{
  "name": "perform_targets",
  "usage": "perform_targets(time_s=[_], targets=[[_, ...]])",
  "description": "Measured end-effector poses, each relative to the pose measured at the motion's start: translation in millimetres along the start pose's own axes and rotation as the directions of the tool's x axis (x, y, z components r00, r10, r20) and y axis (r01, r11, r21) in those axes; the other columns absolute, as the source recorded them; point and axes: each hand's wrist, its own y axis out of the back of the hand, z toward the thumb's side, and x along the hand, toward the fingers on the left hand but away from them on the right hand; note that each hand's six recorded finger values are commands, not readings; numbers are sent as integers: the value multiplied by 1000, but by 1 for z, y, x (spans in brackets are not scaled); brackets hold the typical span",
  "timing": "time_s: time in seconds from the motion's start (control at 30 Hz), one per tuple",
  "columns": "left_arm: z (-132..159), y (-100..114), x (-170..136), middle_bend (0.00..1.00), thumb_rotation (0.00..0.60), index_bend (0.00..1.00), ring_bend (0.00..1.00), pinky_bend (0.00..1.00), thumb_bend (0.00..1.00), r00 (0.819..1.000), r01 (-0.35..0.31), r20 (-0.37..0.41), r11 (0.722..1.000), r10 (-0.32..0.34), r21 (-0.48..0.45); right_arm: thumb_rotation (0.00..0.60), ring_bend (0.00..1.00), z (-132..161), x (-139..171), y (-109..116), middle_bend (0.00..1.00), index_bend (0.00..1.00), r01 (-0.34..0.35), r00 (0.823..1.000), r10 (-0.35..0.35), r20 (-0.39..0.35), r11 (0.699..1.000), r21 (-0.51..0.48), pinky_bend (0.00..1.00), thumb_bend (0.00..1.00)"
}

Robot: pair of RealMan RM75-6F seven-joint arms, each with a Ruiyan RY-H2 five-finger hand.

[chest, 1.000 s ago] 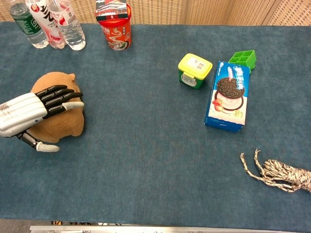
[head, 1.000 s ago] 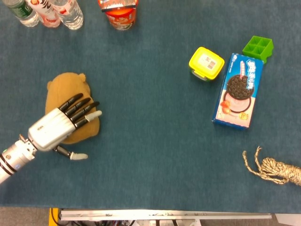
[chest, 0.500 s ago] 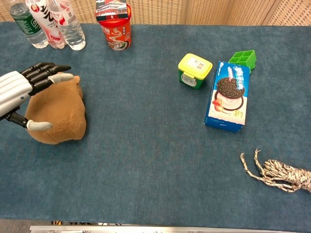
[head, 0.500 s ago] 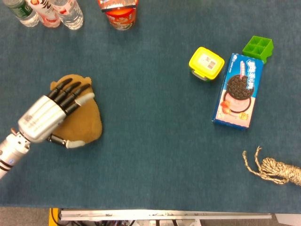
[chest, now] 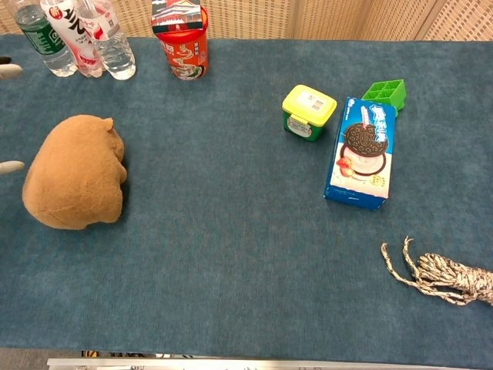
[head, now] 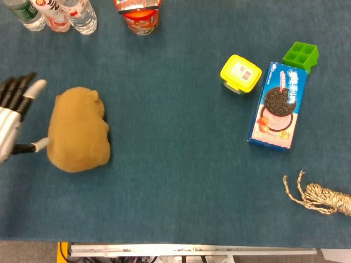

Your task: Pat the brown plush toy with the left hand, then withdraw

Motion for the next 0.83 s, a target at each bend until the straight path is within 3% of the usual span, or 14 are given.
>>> perform_targets(time_s=[0.27, 0.83], targets=[[-13, 22, -21, 0, 600, 18, 0, 0, 34, 993, -40, -113, 999, 35, -35, 600, 407, -1, 1, -1, 370, 340, -4, 1000, 4, 3, 1000, -1, 409, 338], [-27, 33, -48, 0, 600, 18, 0, 0, 35, 966, -77, -245, 997, 82, 31, 600, 407, 2, 0, -3, 370, 340, -22, 1000, 22, -13, 1000, -1, 408, 338]])
